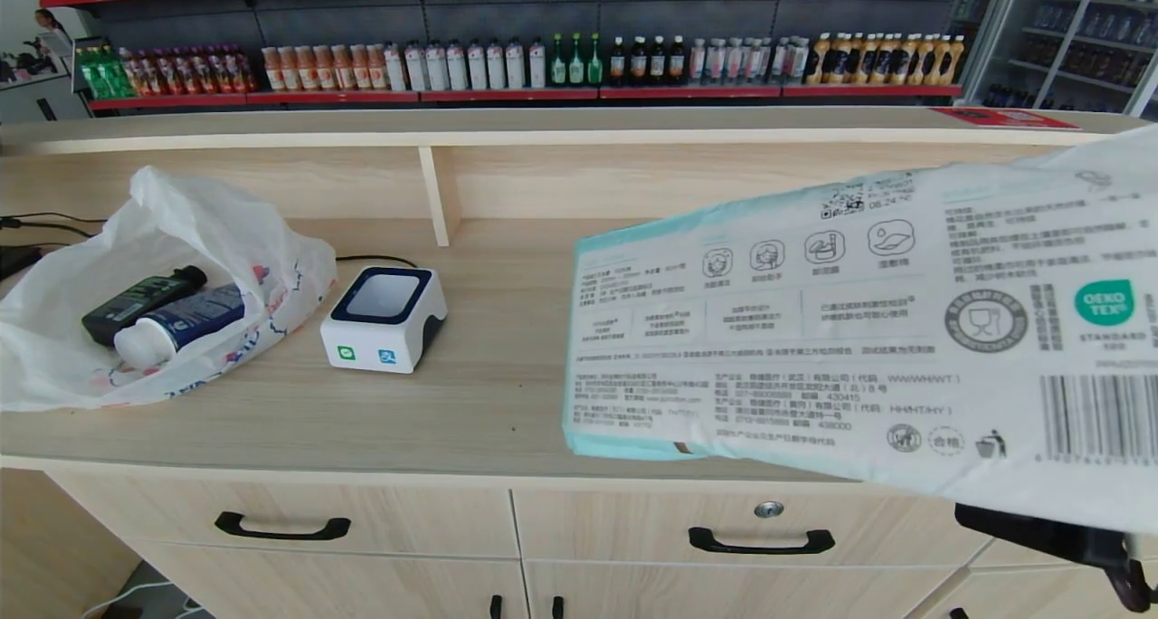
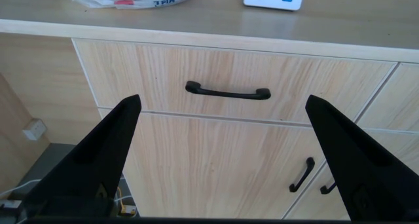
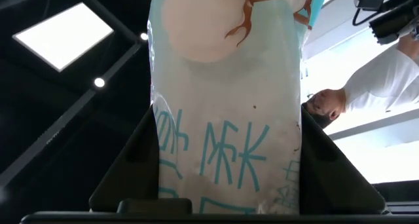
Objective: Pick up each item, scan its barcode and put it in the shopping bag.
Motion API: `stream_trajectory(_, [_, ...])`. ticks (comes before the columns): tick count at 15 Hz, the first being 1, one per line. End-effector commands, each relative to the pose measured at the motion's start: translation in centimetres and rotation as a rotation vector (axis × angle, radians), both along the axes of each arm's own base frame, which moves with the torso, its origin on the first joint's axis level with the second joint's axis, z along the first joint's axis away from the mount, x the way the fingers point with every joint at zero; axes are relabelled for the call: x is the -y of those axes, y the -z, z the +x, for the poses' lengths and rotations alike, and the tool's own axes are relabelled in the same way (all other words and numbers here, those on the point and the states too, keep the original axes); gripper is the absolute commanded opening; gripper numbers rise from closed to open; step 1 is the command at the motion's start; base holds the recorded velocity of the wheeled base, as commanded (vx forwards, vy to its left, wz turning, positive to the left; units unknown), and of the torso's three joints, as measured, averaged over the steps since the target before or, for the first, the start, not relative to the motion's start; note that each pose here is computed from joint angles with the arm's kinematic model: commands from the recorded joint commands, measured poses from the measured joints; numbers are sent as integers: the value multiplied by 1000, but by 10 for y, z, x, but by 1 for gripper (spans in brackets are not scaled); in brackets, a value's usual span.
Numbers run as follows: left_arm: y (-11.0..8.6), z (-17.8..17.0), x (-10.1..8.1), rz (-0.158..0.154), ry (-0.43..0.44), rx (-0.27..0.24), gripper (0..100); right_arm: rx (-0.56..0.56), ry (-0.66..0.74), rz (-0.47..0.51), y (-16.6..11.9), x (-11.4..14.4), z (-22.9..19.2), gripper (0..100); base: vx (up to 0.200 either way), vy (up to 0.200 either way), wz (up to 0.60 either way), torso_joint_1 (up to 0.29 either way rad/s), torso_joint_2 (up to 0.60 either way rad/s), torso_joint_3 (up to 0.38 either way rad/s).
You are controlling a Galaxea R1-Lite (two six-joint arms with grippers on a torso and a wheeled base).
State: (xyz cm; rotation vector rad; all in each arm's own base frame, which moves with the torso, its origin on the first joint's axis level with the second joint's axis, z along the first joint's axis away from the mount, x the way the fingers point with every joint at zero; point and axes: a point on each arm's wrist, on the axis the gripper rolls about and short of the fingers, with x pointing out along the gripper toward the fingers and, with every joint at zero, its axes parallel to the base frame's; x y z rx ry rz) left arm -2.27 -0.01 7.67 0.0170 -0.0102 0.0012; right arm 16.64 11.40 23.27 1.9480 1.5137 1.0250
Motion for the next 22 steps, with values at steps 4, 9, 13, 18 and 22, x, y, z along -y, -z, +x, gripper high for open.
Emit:
stream_trajectory(4, [0, 0, 0, 0, 0, 1, 100, -4, -7, 10, 0, -2, 4, 0, 0, 0, 0, 0, 0, 0])
stream_trajectory(9, [0, 0, 0, 0, 0, 1, 100, 35, -5, 23, -5, -3, 5, 0, 0, 0, 0, 0, 0, 0])
stream_trajectory(13, [0, 0, 0, 0, 0, 1, 100, 346, 119, -3, -2, 3, 4, 0, 0, 0, 0, 0, 0, 0])
stream_trajectory(18, [0, 0, 0, 0, 0, 1, 100, 1037, 350, -134, 3, 9, 16, 0, 0, 0, 0, 0, 0, 0])
stream_trajectory(22, [0, 0, 0, 0, 0, 1, 100, 1517, 492, -221, 2, 21, 11, 0, 0, 0, 0, 0, 0, 0])
